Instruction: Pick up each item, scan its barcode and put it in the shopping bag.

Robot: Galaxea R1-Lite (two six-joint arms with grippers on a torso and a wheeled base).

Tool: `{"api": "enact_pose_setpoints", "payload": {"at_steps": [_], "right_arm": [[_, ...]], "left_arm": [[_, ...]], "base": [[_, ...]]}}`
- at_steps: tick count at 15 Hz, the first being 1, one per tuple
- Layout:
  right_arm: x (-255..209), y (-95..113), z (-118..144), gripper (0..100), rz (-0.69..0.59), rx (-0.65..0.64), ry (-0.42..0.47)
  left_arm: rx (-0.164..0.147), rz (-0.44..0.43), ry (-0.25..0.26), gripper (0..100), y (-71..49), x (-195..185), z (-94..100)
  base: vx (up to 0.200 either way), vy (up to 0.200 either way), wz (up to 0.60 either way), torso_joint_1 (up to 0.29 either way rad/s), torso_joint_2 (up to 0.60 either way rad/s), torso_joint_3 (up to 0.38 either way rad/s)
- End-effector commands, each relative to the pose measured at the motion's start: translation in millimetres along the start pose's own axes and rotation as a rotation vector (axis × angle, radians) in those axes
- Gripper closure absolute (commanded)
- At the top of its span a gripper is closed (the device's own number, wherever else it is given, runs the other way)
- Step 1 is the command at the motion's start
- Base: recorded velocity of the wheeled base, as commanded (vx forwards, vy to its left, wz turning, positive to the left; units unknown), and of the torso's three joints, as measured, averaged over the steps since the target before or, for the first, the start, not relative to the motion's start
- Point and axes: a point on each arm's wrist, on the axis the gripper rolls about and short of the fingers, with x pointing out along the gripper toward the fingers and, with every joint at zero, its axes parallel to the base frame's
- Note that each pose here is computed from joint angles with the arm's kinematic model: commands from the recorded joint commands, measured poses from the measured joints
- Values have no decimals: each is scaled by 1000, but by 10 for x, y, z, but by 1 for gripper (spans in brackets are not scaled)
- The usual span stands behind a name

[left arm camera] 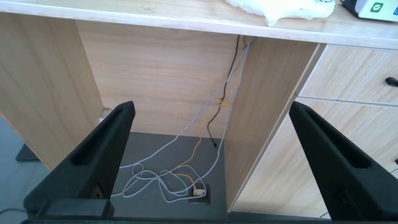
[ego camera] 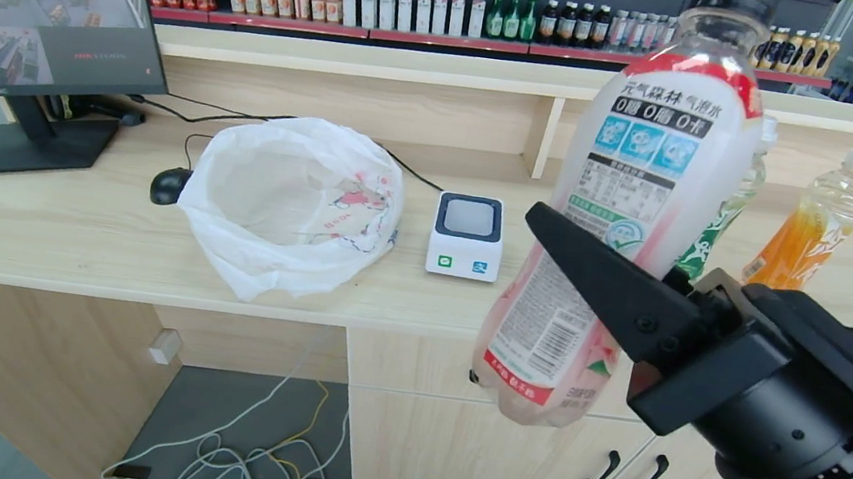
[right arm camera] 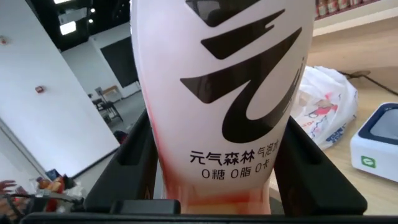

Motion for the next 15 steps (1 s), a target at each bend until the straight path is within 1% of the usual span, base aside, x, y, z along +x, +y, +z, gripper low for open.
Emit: {"api": "enact_pose_setpoints", "payload": {"at_steps": [1, 3, 5, 9, 10, 15], "right_arm": [[14, -89, -115, 100, -33, -63, 41], [48, -223, -147, 100, -78, -169, 53], [66, -313, -133, 100, -110, -242, 48], [42, -652, 14, 100, -238, -402, 17], [67, -716, 17, 100, -257, -414, 17], [49, -765, -30, 100, -270, -417, 20]], "left_arm": [[0, 1, -1, 0, 0, -1, 2], [0, 1, 1, 0, 0, 1, -2], [1, 1, -1, 0, 0, -1, 2], [0, 1, -1, 0, 0, -1, 2], [0, 1, 1, 0, 0, 1, -2], [-3, 1, -1, 0, 0, -1, 2]], "base": [[0, 0, 0, 0, 0, 0], [0, 0, 0, 0, 0, 0], [0, 0, 0, 0, 0, 0], [0, 0, 0, 0, 0, 0], [0, 0, 0, 0, 0, 0], [0, 0, 0, 0, 0, 0]]}}
